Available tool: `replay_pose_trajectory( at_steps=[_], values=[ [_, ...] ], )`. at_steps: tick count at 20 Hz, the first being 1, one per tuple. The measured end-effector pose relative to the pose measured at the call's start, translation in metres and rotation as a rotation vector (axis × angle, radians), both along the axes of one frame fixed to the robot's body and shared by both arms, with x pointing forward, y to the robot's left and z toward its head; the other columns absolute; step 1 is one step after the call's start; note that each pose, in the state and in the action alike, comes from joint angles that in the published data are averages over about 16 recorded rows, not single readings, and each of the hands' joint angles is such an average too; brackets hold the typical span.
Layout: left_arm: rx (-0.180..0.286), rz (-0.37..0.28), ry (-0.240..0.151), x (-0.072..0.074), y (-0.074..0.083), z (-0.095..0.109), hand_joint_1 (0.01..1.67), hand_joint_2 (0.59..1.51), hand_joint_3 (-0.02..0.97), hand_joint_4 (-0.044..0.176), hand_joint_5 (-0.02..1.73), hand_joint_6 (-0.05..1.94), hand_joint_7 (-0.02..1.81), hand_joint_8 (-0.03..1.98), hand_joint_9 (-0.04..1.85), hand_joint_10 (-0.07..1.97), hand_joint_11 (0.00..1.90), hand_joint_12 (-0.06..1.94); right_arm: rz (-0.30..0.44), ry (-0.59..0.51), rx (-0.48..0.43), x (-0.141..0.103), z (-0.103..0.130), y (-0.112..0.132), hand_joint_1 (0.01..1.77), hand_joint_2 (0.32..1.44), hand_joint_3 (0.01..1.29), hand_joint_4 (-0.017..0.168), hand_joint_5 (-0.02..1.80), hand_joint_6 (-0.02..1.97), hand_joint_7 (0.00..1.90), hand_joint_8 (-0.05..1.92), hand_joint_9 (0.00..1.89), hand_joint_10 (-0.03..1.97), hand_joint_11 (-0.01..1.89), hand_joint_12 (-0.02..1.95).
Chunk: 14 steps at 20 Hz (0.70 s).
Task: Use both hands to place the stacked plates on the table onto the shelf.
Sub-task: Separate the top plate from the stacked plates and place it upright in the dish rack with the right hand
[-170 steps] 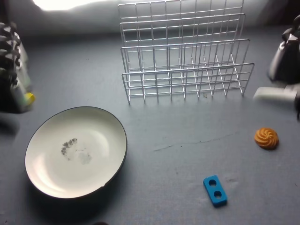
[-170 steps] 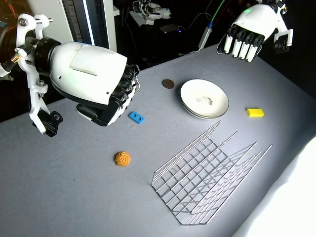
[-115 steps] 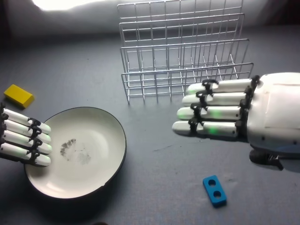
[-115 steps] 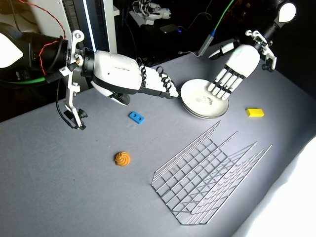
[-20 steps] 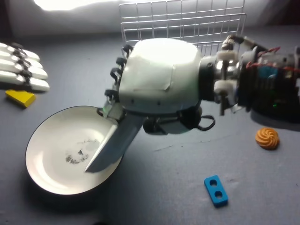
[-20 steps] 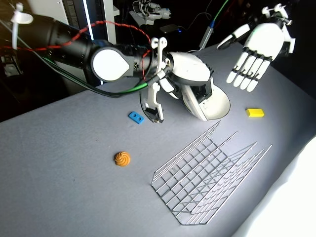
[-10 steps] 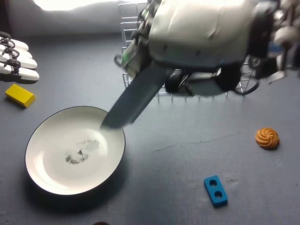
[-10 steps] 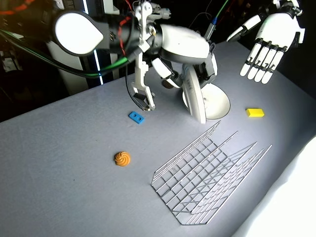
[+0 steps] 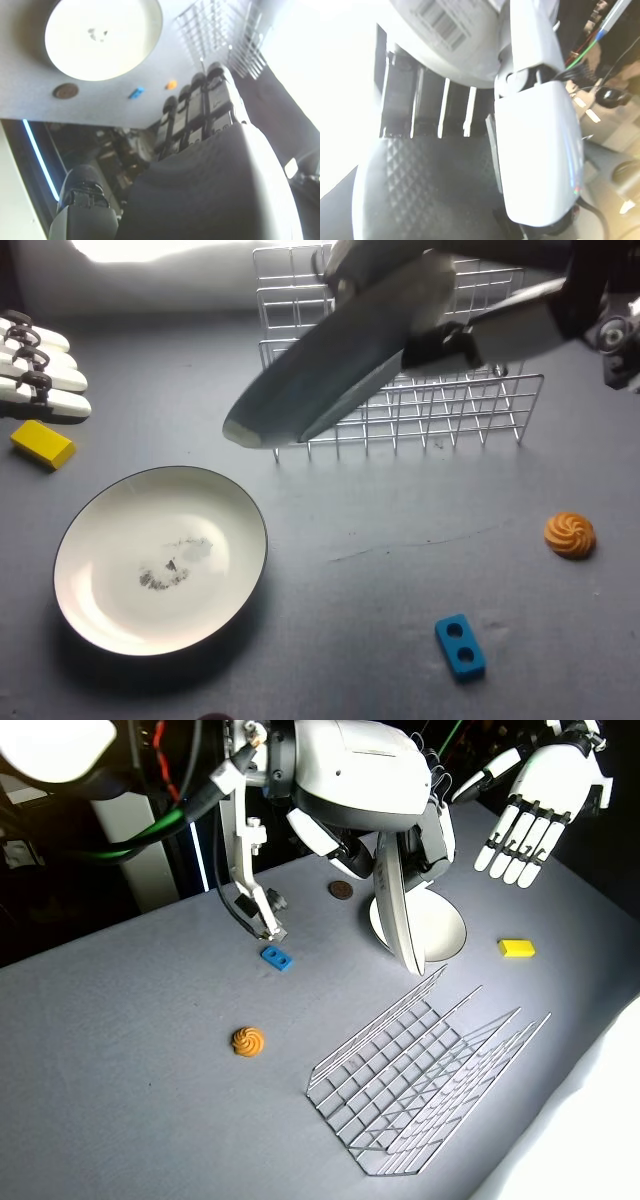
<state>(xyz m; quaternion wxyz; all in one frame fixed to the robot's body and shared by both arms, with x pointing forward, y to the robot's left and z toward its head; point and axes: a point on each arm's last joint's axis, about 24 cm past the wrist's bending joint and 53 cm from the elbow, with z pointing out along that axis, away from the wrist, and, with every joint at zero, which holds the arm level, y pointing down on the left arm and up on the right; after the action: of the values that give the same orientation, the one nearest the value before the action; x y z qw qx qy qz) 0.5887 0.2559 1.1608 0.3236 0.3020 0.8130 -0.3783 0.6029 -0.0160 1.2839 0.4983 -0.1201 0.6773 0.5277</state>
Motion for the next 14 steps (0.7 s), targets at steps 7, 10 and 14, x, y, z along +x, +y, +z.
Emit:
replay_pose_trajectory(
  at_steps=[7,10,14],
  values=[
    [0.011,-0.026,-0.004,-0.005,-0.007,-0.002,0.02,1.073,0.02,-0.001,0.02,0.02,0.02,-0.01,0.02,0.01,0.01,0.0,-0.098,0.158,0.124,0.038,0.013,-0.036,1.34,0.98,0.02,-0.004,0.92,0.87,1.06,0.87,1.06,1.04,0.88,1.37],
    [0.015,-0.041,-0.004,-0.008,-0.012,-0.004,0.02,1.074,0.02,-0.001,0.02,0.02,0.02,-0.01,0.02,0.01,0.01,0.0,-0.149,0.202,0.155,0.055,0.016,-0.05,1.34,0.99,0.02,-0.005,0.91,0.86,1.06,0.88,1.07,1.01,0.88,1.36],
    [0.027,-0.056,-0.004,-0.011,-0.016,-0.007,0.02,1.071,0.021,-0.001,0.02,0.02,0.02,-0.01,0.02,0.01,0.01,0.0,-0.214,0.238,0.166,0.074,0.014,-0.064,1.34,1.0,0.01,-0.007,0.92,0.83,1.07,0.87,1.11,0.9,0.89,1.33]
  ],
)
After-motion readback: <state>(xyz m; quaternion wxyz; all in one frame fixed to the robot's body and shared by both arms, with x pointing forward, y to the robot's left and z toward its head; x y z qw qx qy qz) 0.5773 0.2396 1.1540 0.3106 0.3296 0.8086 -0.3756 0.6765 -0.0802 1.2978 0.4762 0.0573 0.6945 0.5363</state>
